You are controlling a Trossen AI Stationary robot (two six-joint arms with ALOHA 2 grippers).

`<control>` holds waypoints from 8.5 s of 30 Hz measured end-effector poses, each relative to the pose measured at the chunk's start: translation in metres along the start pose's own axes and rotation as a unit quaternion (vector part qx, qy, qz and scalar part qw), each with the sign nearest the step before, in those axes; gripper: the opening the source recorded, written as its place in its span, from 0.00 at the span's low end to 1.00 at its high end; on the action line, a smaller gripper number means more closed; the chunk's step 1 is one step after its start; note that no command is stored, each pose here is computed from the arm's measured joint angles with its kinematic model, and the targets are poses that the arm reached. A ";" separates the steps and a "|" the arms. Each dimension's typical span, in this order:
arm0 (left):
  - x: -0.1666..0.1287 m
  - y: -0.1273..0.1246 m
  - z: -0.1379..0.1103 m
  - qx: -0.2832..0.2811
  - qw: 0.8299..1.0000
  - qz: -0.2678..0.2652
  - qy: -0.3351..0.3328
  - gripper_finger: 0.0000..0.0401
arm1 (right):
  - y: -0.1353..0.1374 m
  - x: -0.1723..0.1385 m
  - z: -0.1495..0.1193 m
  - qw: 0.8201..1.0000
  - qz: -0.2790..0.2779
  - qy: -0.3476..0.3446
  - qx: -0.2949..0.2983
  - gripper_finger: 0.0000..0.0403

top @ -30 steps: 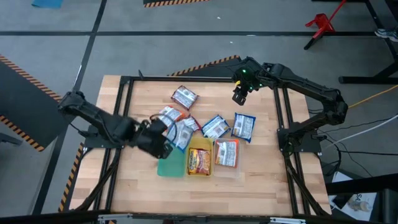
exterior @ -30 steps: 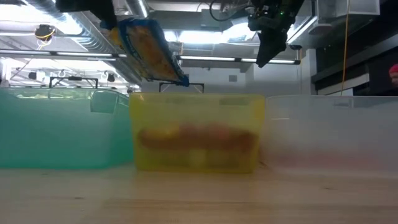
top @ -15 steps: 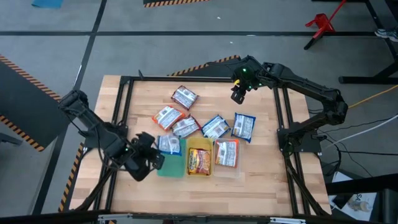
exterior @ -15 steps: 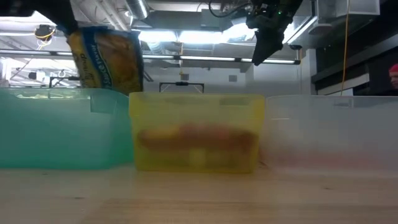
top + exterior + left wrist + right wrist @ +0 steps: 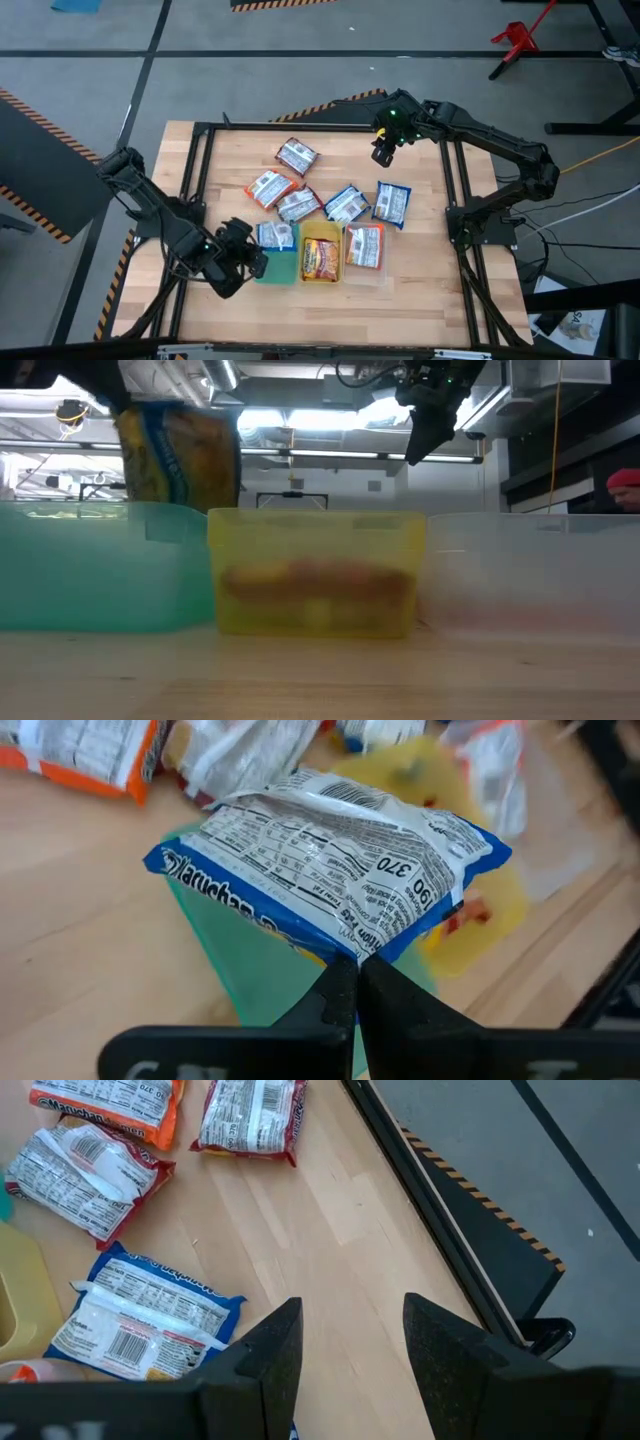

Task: Sort Maruchan noodles
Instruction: Put the top blue noodle pack into the green bin, then put the orange noodle pack into the transparent bin

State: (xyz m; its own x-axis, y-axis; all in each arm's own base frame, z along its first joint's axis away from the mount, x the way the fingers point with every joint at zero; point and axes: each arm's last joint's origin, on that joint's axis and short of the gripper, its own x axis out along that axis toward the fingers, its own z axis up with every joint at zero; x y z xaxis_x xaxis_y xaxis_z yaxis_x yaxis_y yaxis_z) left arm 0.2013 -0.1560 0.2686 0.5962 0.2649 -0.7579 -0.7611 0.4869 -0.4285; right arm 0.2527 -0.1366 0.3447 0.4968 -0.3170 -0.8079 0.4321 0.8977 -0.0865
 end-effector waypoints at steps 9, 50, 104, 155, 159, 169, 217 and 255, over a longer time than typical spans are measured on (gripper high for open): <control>0.016 -0.006 -0.017 0.065 0.997 0.014 0.035 0.00 | 0.000 0.000 0.000 1.000 0.000 0.000 0.000 0.40; -0.001 0.023 0.039 0.179 0.979 0.097 -0.030 0.21 | 0.001 0.000 -0.001 1.000 0.010 0.005 -0.008 0.40; 0.116 0.174 0.157 0.392 0.896 0.118 0.174 0.57 | 0.006 -0.001 -0.008 0.995 0.090 0.034 -0.037 0.41; 0.161 0.198 0.148 0.368 0.904 0.069 0.207 0.32 | 0.005 0.000 -0.007 0.995 0.088 0.025 -0.038 0.41; 0.162 0.198 0.149 0.367 0.905 0.080 0.201 0.13 | 0.005 0.000 -0.006 0.995 0.088 0.021 -0.038 0.41; 0.158 0.197 0.149 0.320 0.924 0.084 0.192 0.01 | 0.005 0.000 -0.006 0.995 0.088 0.022 -0.036 0.41; 0.029 0.024 0.163 0.155 0.967 -0.111 -0.169 0.00 | -0.032 0.044 -0.078 0.954 0.231 0.128 0.141 0.41; 0.032 0.031 0.160 0.231 0.958 -0.062 -0.160 0.00 | 0.217 0.051 -0.119 0.999 0.007 -0.013 -0.031 0.00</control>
State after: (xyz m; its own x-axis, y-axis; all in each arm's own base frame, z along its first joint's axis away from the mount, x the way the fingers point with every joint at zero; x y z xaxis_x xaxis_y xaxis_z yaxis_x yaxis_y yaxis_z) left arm 0.2384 0.0008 0.3097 0.7785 0.3861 -0.4949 -0.5288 0.8282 -0.1856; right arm 0.2818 0.0787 0.2156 0.5229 -0.3113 -0.7935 0.3770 0.9194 -0.1123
